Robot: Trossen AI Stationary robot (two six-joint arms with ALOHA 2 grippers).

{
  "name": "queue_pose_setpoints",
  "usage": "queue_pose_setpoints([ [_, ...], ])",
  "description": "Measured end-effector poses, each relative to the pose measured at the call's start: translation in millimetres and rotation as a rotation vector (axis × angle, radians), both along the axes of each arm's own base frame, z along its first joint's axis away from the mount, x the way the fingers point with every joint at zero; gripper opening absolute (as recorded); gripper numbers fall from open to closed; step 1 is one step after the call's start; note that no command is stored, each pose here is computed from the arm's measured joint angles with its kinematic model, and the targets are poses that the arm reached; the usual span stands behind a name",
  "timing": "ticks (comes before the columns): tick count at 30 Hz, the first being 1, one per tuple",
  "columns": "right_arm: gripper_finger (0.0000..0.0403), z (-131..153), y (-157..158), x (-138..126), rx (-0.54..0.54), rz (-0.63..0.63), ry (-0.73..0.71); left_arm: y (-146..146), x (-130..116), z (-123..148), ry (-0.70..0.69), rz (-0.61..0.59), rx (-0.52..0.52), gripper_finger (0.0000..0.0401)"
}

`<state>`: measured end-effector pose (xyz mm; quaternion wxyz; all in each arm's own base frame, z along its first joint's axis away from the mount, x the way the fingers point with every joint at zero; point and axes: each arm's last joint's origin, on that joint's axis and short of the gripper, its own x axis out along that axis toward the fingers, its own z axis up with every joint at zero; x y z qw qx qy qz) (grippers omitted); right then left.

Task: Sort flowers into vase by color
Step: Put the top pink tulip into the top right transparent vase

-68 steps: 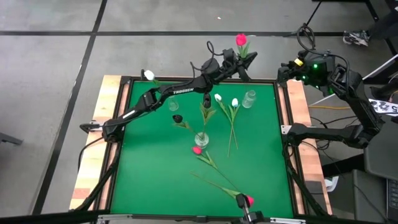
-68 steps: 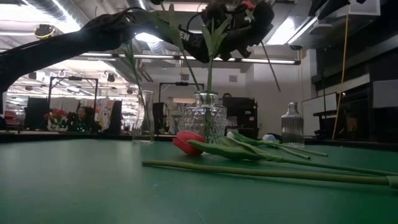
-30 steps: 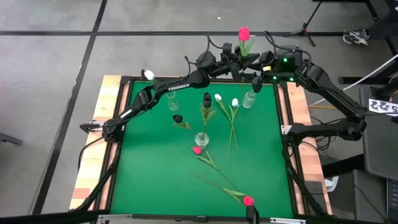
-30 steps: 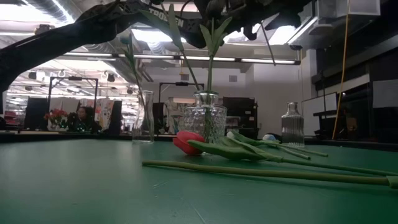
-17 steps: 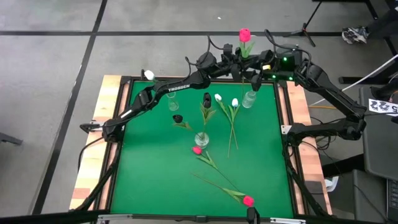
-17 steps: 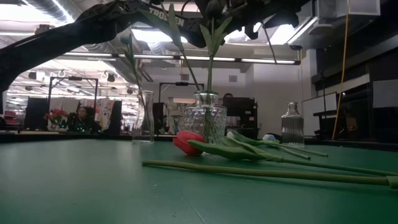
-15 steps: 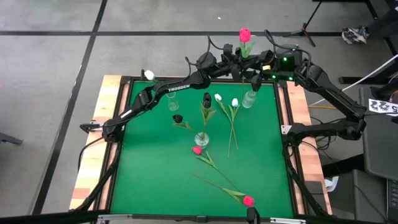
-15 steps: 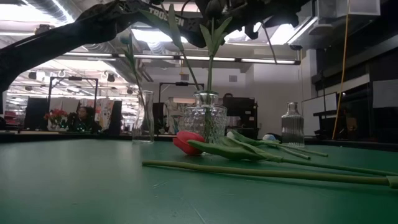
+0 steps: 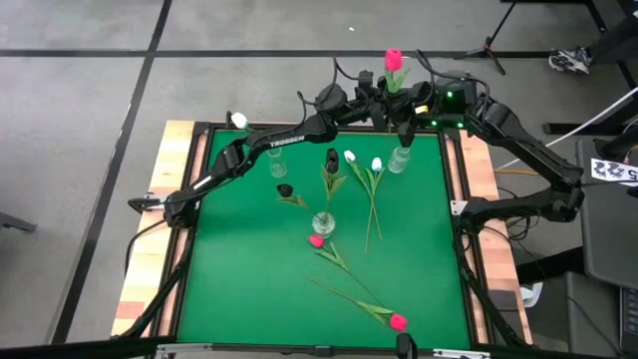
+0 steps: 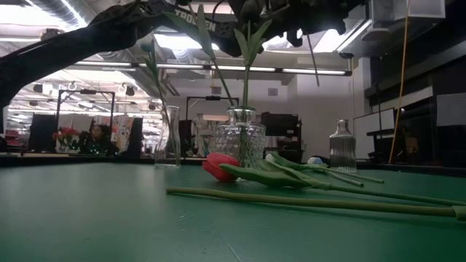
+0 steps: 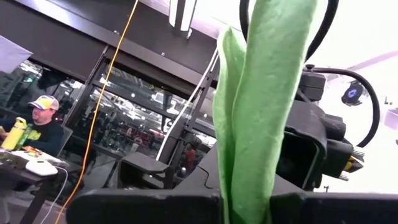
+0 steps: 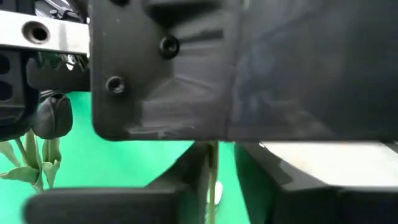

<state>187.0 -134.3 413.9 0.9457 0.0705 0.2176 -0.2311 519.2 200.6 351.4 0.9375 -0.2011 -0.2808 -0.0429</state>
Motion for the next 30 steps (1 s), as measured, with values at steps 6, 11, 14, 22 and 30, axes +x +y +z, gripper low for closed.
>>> queue_pose_setpoints([
  [6,0.0013,0,0,0,-0.011,0.003,0.002,1,0,0,0.0,0.004,-0.003,0.0],
  [11,0.0007,1,1,-2,-0.008,-0.022,-0.001,4,-1,-1,0.021,0.001,0.053,0.0006],
  [14,0.0005,2,2,-4,-0.011,-0.026,-0.003,6,-2,-3,0.044,-0.03,0.117,0.0031],
  [22,0.0003,9,4,-6,-0.02,-0.037,-0.022,16,-9,-1,0.068,-0.149,0.203,0.0143],
  [30,0.0001,15,4,-8,-0.024,-0.073,-0.046,26,-14,-1,0.098,-0.181,0.152,0.0226],
])
